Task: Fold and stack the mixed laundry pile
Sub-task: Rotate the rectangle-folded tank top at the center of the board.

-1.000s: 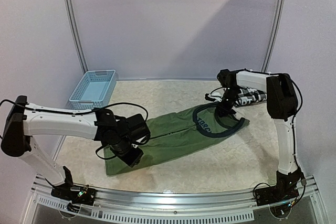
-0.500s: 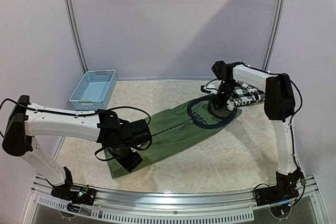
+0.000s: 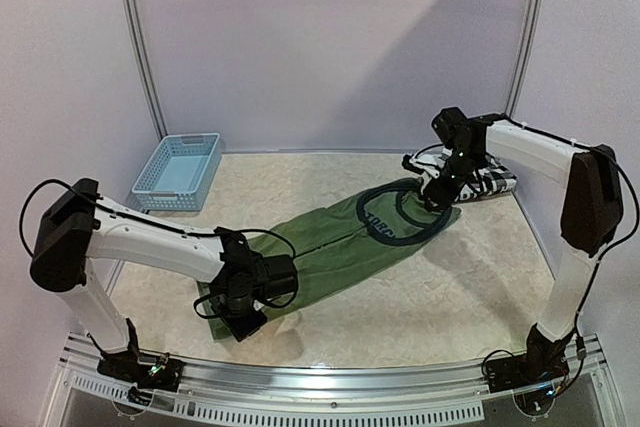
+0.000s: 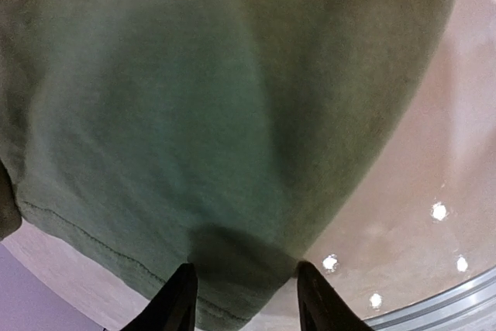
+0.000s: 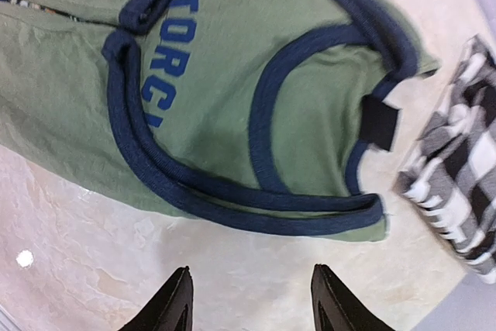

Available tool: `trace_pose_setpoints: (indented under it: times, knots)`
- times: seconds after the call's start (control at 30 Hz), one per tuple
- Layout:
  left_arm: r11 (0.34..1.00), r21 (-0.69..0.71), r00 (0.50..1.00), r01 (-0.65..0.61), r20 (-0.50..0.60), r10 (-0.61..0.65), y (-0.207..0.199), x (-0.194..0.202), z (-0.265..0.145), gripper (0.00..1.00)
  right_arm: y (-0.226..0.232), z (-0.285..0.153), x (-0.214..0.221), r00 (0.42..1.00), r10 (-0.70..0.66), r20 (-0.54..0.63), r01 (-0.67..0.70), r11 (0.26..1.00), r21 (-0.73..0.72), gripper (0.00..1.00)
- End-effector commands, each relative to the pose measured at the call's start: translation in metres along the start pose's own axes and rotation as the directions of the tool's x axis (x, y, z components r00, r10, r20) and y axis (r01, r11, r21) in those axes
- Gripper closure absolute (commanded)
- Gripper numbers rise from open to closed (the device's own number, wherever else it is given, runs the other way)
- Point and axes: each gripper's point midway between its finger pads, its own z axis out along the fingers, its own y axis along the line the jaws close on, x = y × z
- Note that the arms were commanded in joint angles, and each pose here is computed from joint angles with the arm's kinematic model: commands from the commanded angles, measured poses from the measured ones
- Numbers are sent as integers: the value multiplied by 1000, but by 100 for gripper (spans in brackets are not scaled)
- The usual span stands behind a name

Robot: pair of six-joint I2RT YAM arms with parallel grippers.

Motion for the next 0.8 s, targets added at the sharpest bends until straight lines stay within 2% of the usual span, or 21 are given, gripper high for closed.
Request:
trace_pose_setpoints:
  times: [0.0, 0.17, 0.2, 0.33, 0.5, 0.6, 0.77]
  knots:
    - [999, 6, 997, -47, -59, 47, -11, 8, 14, 62, 12, 32, 10, 998, 32, -58, -36, 997, -71, 48]
    - [997, 45, 995, -63, -70, 66, -25, 7, 15, 97, 12, 64, 20, 991, 50, -124, -60, 995, -76, 51]
    - [996, 54, 995, -68, -68, 72, -27, 6, 12, 100, 13, 67, 22, 989, 52, -138, -64, 995, -82, 52]
    - [993, 78, 995, -85, -51, 90, -35, 4, -2, 100, 26, 88, 30, 979, 37, -199, -61, 991, -120, 55]
    - [992, 78, 994, -100, -26, 103, -35, -3, -20, 100, 22, 100, 13, 982, 18, -189, -33, 996, -77, 55]
    - [991, 73, 993, -112, -21, 113, -35, -7, -28, 100, 16, 113, 15, 973, 26, -231, -38, 998, -48, 55]
    - [987, 88, 991, -133, -24, 135, -37, -8, -41, 100, 14, 103, 15, 974, 37, -223, -45, 999, -28, 55]
